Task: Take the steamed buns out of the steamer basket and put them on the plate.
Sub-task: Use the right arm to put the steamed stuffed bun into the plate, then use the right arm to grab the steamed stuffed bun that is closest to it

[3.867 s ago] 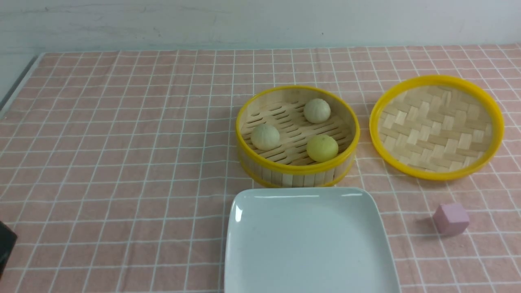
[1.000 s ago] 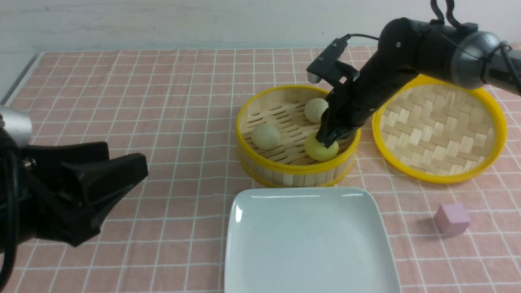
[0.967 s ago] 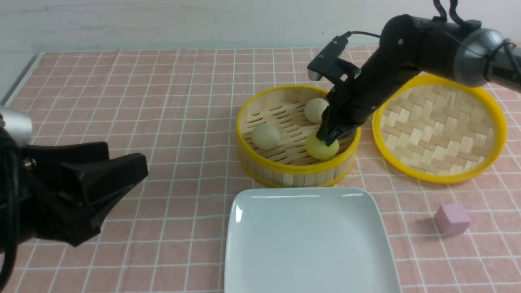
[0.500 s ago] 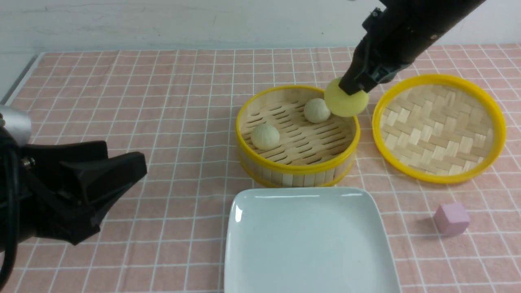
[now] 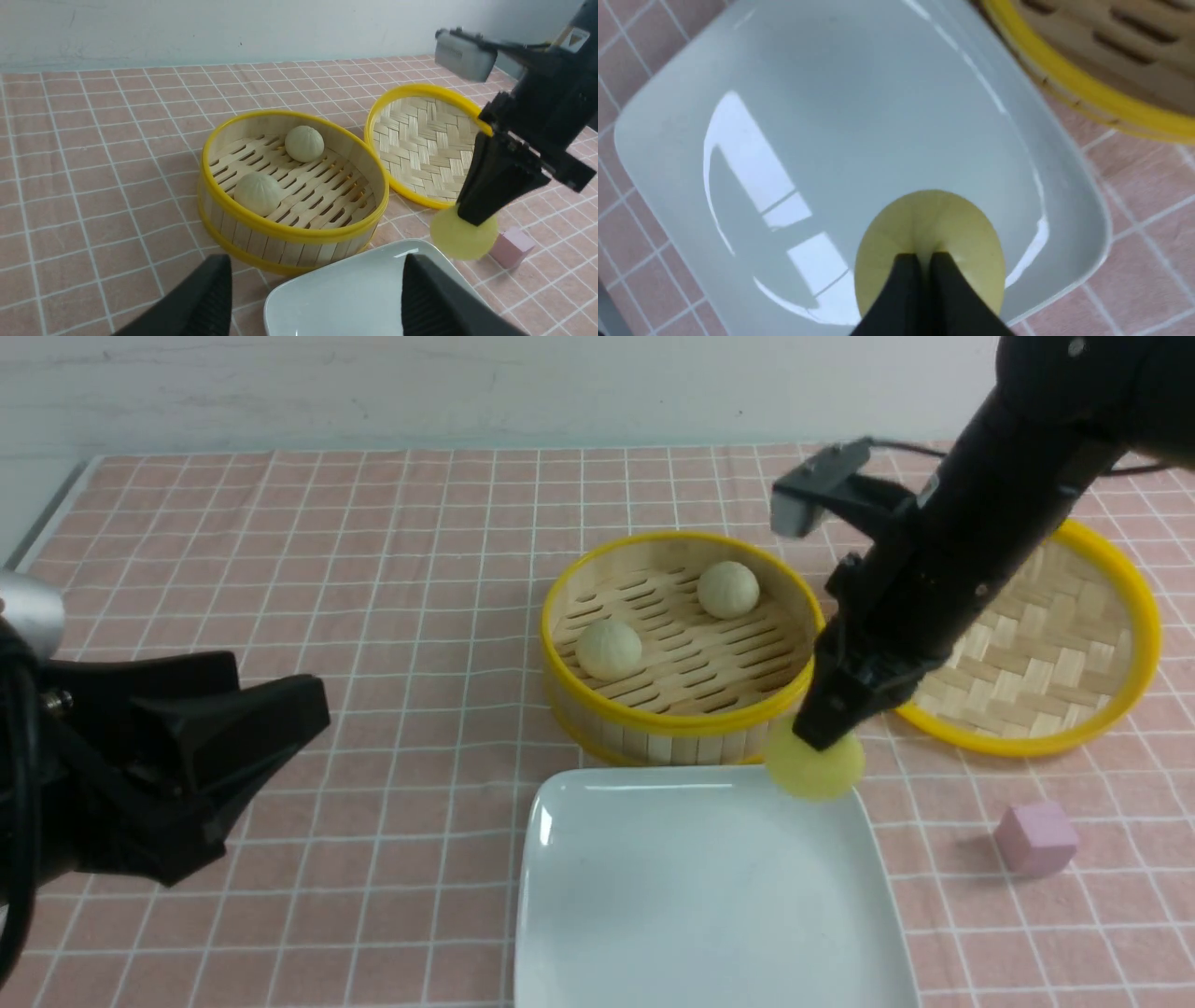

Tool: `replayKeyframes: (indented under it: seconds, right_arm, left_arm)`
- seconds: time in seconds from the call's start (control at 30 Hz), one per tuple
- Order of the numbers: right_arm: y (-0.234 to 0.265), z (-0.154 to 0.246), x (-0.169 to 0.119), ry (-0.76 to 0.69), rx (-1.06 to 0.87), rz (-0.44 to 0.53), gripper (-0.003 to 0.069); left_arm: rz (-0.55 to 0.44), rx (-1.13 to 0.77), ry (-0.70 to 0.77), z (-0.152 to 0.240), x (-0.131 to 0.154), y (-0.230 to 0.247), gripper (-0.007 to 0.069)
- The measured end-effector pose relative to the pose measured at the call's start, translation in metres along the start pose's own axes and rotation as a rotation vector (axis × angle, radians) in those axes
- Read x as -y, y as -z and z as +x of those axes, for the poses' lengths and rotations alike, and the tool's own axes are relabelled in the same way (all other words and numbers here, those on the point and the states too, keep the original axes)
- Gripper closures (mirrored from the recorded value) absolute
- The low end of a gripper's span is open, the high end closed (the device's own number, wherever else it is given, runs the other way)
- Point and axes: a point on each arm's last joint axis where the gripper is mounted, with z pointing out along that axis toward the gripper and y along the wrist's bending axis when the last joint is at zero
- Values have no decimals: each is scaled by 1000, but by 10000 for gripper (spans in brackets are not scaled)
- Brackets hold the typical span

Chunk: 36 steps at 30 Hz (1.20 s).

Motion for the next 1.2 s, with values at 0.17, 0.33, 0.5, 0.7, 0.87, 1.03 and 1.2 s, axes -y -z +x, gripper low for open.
replayKeyframes:
  seconds: [0.17, 0.33, 0.5, 0.7, 0.87, 1.03, 1.2]
  right_arm:
    - [-33, 20, 7, -9, -20, 15, 649]
    - [-46, 24, 16, 23, 51, 100, 649]
    - [-47, 20, 20, 46, 100, 146, 648]
    - [-60, 23, 25, 28, 60, 118, 559]
    - [-66, 22, 28, 14, 69, 117, 392]
    - [-43, 12, 23, 21, 201, 188, 265]
    - [0, 3, 10, 70, 361, 293, 242]
  left_arm:
    - [0, 0, 0, 0, 0, 0, 134]
    - [0, 0, 0, 0, 0, 0, 134]
    - [0, 0, 0, 0, 0, 0, 134]
    - [2, -1, 0, 0, 0, 0, 134]
    - [2, -1, 0, 0, 0, 0, 134]
    - [-1, -7, -9, 1, 0, 0, 134]
    - [-1, -10, -12, 1, 0, 0, 134]
